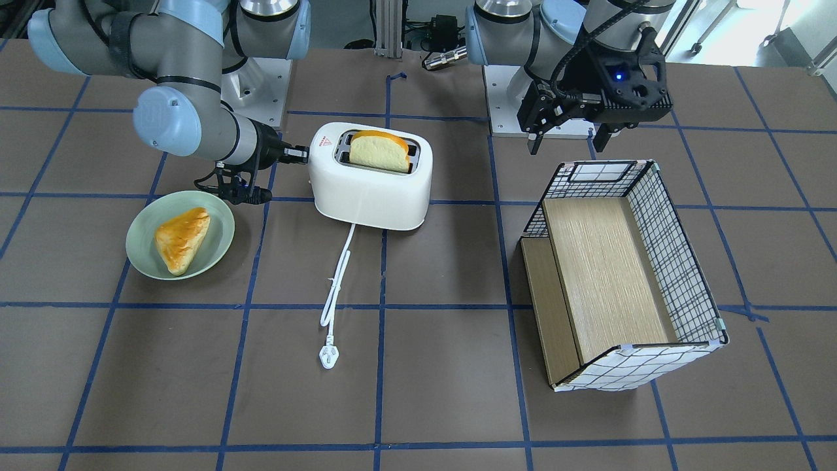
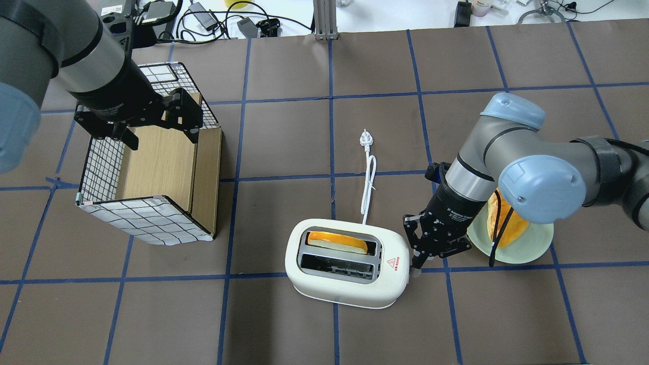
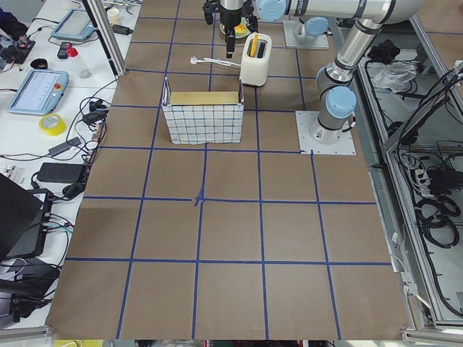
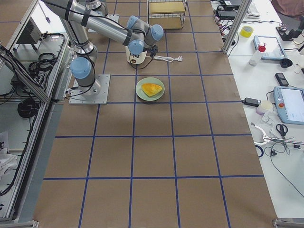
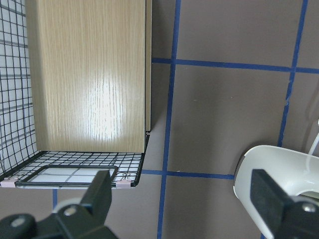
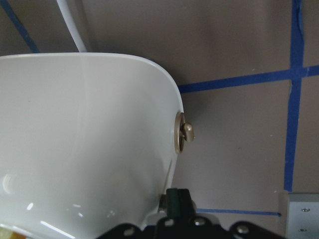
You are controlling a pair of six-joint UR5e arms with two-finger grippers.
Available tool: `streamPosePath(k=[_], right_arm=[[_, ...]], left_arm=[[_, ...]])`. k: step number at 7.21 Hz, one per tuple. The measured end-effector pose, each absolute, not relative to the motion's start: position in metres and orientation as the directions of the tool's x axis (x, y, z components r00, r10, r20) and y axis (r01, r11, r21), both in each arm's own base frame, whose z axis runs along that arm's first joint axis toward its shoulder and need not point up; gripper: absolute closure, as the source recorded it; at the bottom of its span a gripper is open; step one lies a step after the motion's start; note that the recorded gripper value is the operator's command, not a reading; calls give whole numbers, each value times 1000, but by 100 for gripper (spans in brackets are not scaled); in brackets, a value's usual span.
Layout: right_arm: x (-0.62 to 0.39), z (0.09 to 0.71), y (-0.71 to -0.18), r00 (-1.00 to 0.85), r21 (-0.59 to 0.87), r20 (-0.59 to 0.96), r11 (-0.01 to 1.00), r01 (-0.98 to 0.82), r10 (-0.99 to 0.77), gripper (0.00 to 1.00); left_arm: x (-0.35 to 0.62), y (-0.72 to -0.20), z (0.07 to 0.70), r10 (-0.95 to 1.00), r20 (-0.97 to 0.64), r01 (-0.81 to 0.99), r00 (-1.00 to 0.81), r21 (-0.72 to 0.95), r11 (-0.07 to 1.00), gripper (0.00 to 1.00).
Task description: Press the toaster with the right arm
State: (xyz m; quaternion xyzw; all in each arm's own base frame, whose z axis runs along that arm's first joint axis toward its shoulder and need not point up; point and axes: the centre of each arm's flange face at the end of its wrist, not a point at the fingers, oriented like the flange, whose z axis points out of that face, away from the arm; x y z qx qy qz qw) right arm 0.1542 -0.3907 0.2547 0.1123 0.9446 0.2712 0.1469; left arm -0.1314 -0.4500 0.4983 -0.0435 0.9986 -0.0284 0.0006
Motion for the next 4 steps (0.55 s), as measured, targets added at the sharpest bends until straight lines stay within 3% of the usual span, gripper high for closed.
streamPosePath(k=[4], right_arm=[[153, 234, -395, -935, 582, -200, 803, 127, 292, 100]], left_arm=[[-131, -450, 498, -87, 1, -87, -996, -56, 995, 0]])
